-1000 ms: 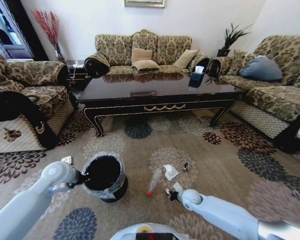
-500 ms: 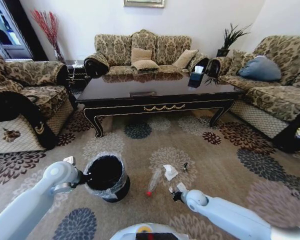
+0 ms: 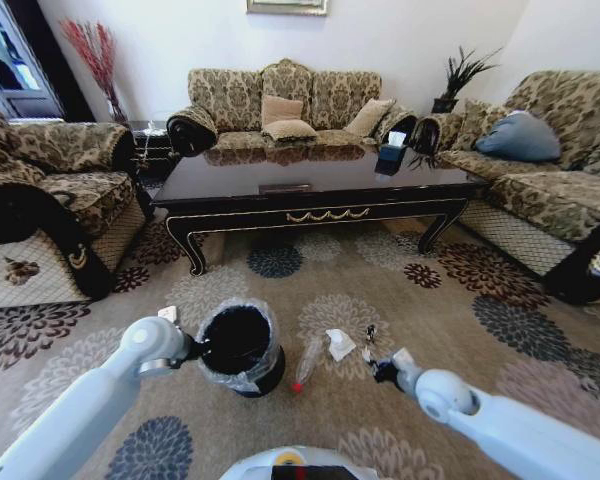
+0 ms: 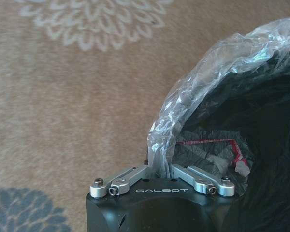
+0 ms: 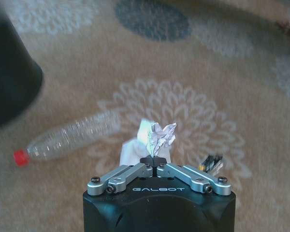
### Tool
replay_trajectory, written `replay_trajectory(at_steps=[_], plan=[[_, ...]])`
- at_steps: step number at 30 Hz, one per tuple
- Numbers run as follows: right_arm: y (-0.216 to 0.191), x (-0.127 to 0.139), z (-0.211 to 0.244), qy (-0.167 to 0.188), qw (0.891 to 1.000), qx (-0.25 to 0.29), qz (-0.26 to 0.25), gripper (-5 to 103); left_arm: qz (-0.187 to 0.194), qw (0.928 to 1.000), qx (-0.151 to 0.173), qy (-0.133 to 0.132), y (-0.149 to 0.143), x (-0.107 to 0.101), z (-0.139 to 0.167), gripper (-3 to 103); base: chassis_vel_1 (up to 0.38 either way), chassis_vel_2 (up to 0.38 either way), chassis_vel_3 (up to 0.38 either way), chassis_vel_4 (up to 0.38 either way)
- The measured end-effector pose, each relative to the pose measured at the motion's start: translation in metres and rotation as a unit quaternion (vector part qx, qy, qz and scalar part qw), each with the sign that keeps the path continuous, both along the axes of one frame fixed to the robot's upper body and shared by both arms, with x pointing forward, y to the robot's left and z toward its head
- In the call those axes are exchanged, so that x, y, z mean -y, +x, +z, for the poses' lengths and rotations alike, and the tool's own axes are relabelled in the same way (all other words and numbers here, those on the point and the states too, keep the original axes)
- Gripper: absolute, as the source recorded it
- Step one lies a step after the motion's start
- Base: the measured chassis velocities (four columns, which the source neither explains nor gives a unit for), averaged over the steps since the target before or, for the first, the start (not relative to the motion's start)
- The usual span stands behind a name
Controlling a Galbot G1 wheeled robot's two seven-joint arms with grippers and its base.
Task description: Move to the front of the table and pick up the trash from the floor, then place it into the trash bin.
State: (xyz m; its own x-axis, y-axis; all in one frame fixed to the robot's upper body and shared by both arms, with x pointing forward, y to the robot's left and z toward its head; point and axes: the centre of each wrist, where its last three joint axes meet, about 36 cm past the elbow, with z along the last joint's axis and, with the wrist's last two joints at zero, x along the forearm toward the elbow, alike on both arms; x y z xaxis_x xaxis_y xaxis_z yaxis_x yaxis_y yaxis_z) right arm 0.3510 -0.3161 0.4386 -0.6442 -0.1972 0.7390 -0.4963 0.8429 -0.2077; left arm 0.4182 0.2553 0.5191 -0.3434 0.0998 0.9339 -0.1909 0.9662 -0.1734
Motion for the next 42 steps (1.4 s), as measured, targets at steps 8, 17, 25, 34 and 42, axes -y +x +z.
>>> replay_trajectory(at_steps=[8, 17, 25, 34, 42], plan=[[-0.023, -0.003, 0.061, 0.009, 0.998, 0.053, 0.023, 0, -0.072, 0.9972, 0.007, 0.019, 0.033, 0.052, 0.0, 0, 0.0, 0.0, 0.0, 0.0], [-0.036, -0.018, 0.122, 0.026, 0.993, 0.104, 0.057, 0, -0.15, 0.9884, 0.01, 0.017, 0.058, 0.121, 0.005, 0, 0.0, 0.0, 0.0, 0.0], [-0.048, -0.038, 0.144, 0.057, 0.987, 0.126, 0.079, 0, -0.208, 0.9775, 0.036, 0.009, 0.07, 0.192, 0.029, 0, 0.0, 0.0, 0.0, 0.0], [-0.053, -0.042, 0.119, 0.063, 0.99, 0.105, 0.076, 0, -0.226, 0.9731, 0.047, 0.006, 0.062, 0.208, 0.038, 0, 0.0, 0.0, 0.0, 0.0], [-0.054, -0.045, 0.119, 0.068, 0.989, 0.102, 0.081, 8, -0.223, 0.9736, 0.048, 0.008, 0.064, 0.206, 0.04, 0, 0.0, 0.0, 0.0, 0.0]])
